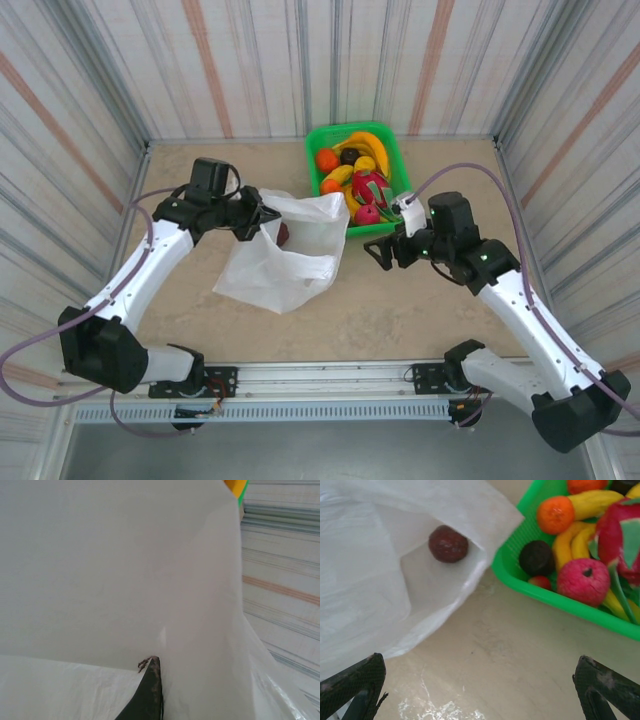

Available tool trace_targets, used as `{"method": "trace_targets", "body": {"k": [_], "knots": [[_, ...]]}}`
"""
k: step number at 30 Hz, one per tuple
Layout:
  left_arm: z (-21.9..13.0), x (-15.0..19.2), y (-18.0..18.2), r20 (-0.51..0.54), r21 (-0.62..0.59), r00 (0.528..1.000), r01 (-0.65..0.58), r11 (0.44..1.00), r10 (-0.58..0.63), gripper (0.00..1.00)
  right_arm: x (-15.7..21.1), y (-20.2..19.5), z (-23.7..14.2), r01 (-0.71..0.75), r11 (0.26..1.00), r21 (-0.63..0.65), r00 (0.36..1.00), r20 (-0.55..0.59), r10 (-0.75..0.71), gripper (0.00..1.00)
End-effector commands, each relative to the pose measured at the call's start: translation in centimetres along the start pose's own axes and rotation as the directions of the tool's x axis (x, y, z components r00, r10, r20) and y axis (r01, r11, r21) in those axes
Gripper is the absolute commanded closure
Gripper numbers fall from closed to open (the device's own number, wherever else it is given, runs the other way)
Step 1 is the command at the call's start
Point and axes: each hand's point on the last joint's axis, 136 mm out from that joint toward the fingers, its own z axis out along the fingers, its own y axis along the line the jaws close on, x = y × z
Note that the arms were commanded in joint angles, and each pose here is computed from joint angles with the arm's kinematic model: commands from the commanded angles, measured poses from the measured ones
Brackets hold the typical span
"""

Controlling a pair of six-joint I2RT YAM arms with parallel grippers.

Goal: Place the fake fruits into the plastic bag and tie a complex knot

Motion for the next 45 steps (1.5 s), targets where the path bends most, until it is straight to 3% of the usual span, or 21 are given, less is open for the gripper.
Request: {"method": "trace_targets", "body": {"k": [1,6,20,33,45], "knots": [[-0.9,0.3,-0.5,-0.002,0.034,1.000,0.003,0.999,-0.003,1.00,-0.3,-1.2,-0.1,-0.112,0.994,0.012,0.993,-0.030,0.112,0.01],[-1.1,0.2,-0.7,0.002,0.042,1.000,0.003,0.999,-0.003,1.00,-1.1,-4.4,1.8,-0.178,0.980,0.093,0.979,-0.083,0.185,0.01],[-1.3,0.4,-0.6,-0.005,0.044,1.000,-0.004,0.999,0.004,1.00,-4.0,-14.5,10.5,-0.113,0.915,0.386,0.954,-0.214,0.208,0.01],[-1.4,0.2,-0.6,-0.005,0.047,1.000,0.001,0.999,-0.001,1.00,-4.5,-18.2,18.6,-0.182,0.889,0.421,0.912,-0.265,0.313,0.01],[-1.4,0.3,-0.7,-0.009,0.050,1.000,-0.002,0.999,0.003,1.00,-4.3,-19.4,21.9,-0.144,0.872,0.467,0.892,-0.320,0.319,0.01]]}}
